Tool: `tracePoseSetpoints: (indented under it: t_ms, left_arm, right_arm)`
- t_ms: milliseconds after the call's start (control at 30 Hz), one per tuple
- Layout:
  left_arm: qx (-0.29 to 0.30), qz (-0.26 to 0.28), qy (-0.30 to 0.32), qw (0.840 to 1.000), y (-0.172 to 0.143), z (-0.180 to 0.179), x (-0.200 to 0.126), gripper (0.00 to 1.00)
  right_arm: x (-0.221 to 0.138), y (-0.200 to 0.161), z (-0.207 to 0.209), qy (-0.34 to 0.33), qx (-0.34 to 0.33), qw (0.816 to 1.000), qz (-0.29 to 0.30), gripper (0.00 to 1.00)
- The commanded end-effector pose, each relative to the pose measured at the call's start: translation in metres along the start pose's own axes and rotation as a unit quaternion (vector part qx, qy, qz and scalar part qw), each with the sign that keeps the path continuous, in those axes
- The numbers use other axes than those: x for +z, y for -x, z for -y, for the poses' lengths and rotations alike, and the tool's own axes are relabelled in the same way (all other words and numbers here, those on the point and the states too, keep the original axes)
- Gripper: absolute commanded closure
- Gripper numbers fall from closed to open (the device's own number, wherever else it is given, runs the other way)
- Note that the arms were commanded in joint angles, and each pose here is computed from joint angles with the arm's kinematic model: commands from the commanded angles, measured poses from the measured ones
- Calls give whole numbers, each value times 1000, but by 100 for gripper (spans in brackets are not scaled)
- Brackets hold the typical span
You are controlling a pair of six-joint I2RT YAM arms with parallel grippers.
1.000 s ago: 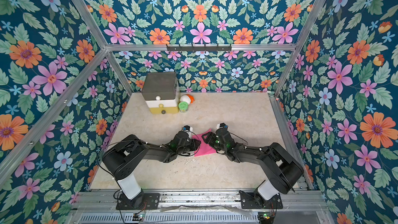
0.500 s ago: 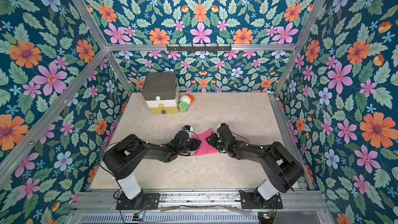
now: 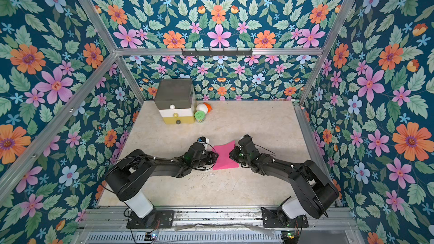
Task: Fold the square paper diagonally
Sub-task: Pick up the paper from the center of the board.
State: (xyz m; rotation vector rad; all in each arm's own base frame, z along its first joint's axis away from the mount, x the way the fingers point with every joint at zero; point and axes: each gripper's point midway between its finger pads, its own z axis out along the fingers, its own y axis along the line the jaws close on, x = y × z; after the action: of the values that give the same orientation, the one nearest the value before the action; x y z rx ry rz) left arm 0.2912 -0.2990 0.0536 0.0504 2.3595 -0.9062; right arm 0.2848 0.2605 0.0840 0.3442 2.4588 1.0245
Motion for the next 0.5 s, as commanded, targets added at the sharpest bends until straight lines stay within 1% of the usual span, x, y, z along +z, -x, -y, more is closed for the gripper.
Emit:
tracePoseSetpoints:
  t_ms: [0, 133, 267, 333, 367, 467]
  left_arm:
    - [32, 40, 9, 999, 30, 15, -22, 62]
    - [62, 101, -8, 993, 73, 48, -68, 50]
    - [60, 140, -47, 987, 95, 68, -103, 42]
    - [46, 150, -95, 983, 100, 80, -116, 31]
    - [39, 150, -124, 980, 99, 85, -120, 30]
    - [18, 156, -239, 958, 95, 111, -136, 28]
  right_arm:
    - [-15, 11, -13, 13, -21, 999, 27, 100]
    - [-48, 25, -43, 59, -41, 995, 66, 100]
    - [-85, 35, -71, 109, -55, 988, 99, 100]
    - [-109, 37, -86, 146, -59, 981, 117, 100]
    - [-120, 38, -93, 167, -60, 976, 125, 100]
    - [-153, 35, -111, 237, -60, 959, 144, 100]
